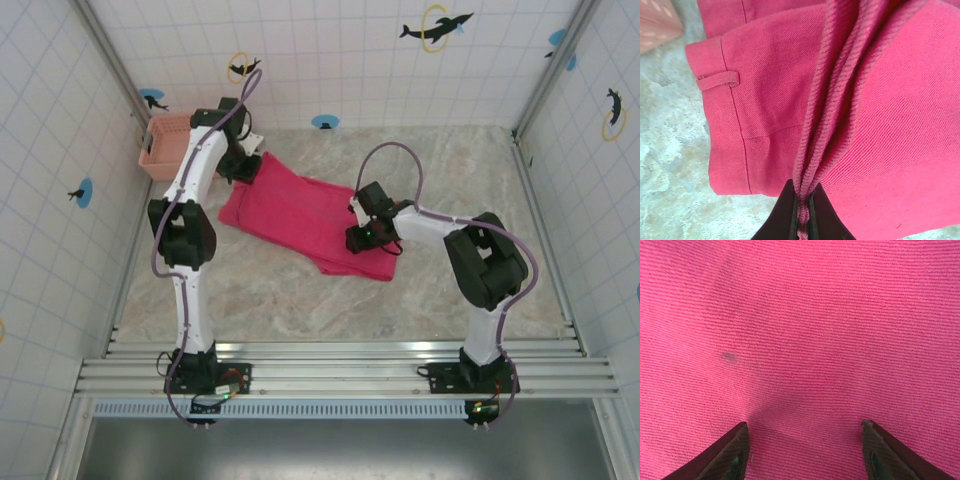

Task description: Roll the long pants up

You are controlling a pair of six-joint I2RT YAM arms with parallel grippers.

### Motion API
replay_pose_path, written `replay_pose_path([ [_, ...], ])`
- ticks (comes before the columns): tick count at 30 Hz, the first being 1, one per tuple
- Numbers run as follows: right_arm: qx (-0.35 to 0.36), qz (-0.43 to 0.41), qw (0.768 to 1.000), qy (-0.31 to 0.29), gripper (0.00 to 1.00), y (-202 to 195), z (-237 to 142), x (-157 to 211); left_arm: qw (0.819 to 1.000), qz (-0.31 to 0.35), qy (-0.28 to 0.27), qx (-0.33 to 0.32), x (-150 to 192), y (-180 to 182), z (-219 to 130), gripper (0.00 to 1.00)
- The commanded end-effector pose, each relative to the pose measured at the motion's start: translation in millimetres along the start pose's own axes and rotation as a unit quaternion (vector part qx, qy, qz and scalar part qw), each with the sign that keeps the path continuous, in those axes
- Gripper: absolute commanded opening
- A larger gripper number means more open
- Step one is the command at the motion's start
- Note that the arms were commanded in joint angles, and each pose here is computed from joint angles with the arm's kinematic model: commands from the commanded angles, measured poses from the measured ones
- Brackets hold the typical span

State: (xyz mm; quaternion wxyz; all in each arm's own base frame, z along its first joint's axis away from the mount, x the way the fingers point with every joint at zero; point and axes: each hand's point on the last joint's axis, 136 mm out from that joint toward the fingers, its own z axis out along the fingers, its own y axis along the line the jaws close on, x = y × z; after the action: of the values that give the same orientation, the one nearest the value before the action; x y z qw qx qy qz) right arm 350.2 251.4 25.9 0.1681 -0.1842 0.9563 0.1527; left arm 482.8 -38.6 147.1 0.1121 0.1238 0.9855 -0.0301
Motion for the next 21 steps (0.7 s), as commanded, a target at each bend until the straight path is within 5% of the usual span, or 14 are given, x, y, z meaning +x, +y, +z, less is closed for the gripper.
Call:
replay_pose_path([
  [1,0.017,0.017,0.998,0.054,0.62,-11.2,2.5,35.0,0.998,-0.005,-0.024,-0.063,-6.0,30.9,-28.1,0.0],
  [12,-0.002,0.009,1.0,0.016,0.66,3.1,-30.7,37.6,0.995,-0.053,0.02,-0.082,-8.5,88.0,48.9,0.0],
  [19,0.014,0.017,1.0,-0.013,0.8,-4.1,-75.8,51.3,0.993,-0.079,0.022,-0.088,-11.4,103.9,87.9,0.0],
  [21,0.015,0.033,0.999,-0.012,0.83,-11.7,-78.5,55.9,0.993,-0.081,0.017,-0.086,-14.4,104.1,93.1,0.15],
])
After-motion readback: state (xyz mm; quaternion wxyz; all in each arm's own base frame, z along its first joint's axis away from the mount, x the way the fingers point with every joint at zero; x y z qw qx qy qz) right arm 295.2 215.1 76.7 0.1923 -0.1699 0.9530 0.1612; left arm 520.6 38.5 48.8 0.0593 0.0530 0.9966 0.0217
